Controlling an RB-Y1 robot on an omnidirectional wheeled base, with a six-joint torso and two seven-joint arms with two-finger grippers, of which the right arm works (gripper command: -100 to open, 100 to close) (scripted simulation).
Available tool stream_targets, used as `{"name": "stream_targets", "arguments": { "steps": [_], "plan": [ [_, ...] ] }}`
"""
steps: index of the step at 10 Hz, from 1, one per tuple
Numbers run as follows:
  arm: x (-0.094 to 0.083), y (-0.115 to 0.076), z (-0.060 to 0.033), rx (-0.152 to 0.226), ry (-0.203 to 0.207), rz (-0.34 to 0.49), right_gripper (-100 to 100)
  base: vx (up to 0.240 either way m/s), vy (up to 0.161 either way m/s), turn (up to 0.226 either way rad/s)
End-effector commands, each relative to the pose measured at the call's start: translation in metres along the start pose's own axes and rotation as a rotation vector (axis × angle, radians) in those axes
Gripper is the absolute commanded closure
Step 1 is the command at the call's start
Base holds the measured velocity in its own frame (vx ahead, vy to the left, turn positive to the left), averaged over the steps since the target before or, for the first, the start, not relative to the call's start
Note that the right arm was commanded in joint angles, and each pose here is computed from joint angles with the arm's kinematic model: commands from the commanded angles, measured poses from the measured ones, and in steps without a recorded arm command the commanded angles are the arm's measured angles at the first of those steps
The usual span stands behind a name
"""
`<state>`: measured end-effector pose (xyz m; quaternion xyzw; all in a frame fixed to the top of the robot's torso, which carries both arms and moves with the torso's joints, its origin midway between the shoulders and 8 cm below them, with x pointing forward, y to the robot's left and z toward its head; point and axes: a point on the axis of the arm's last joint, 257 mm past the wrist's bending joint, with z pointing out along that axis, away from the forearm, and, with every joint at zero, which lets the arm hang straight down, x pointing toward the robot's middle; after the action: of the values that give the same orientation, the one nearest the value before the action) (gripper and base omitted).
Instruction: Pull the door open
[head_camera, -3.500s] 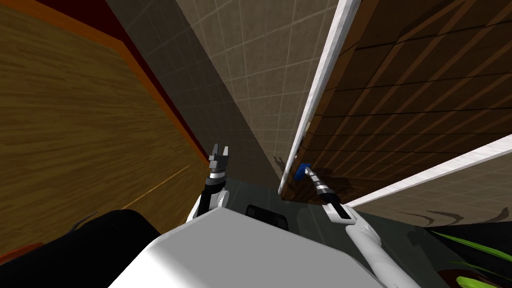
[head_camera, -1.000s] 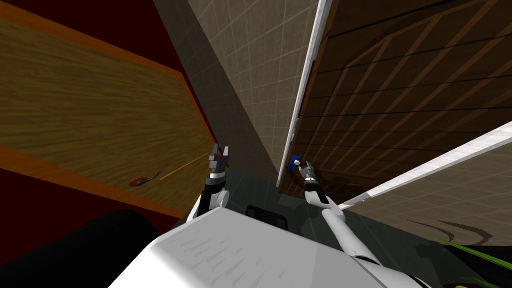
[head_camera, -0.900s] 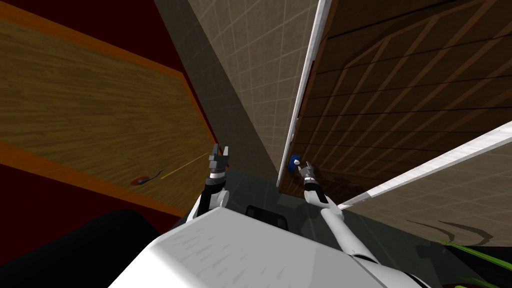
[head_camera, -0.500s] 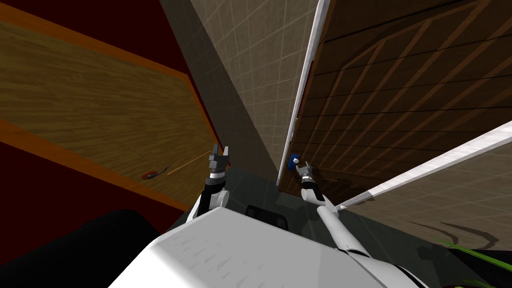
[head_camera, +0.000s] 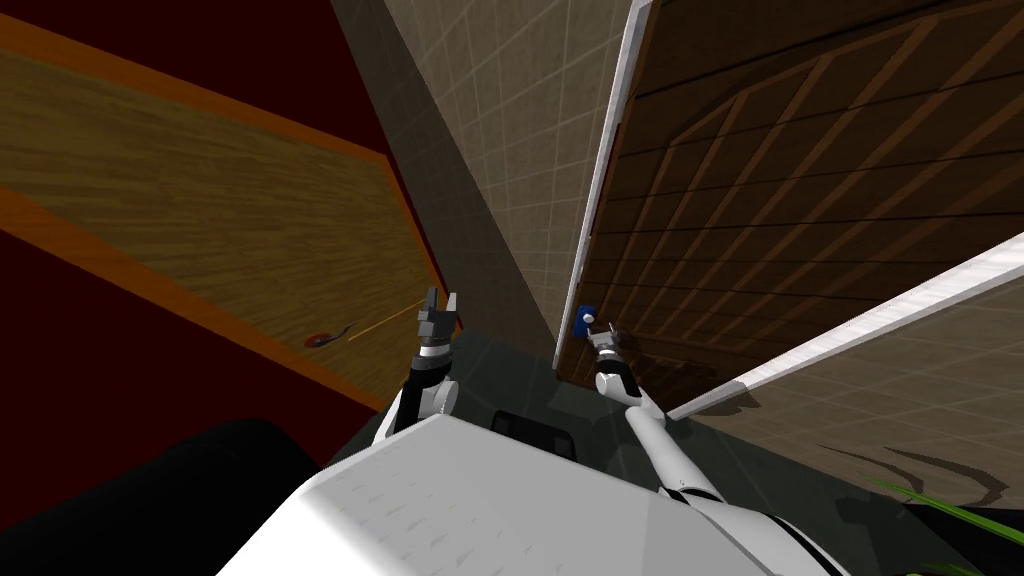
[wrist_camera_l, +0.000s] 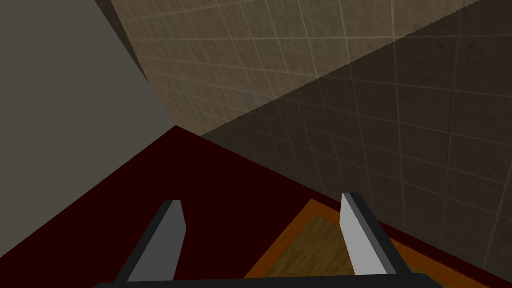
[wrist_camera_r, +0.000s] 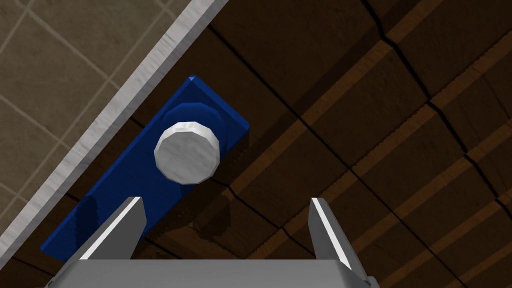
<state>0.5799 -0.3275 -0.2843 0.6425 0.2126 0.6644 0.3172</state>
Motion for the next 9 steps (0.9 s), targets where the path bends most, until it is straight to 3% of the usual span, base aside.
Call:
{"name": "stream_targets", "arguments": {
  "steps": [1,3,5,6,9],
  "plan": [
    [0.003,-0.005,0.0026,0.0,-0.01,0.088,-100,-0.057,-0.023,0.062],
    [0.006,-0.01,0.0042,0.0,-0.019,0.16,-100,-0.075,-0.05,0.053],
    [0.011,-0.019,0.0072,0.001,-0.035,0.287,-100,-0.088,-0.057,0.068],
    [0.011,-0.019,0.0072,0.001,-0.035,0.298,-100,-0.066,-0.043,0.029],
    [0.019,-0.032,0.0107,0.003,-0.056,0.476,-100,-0.074,-0.042,0.058]
  ]
}}
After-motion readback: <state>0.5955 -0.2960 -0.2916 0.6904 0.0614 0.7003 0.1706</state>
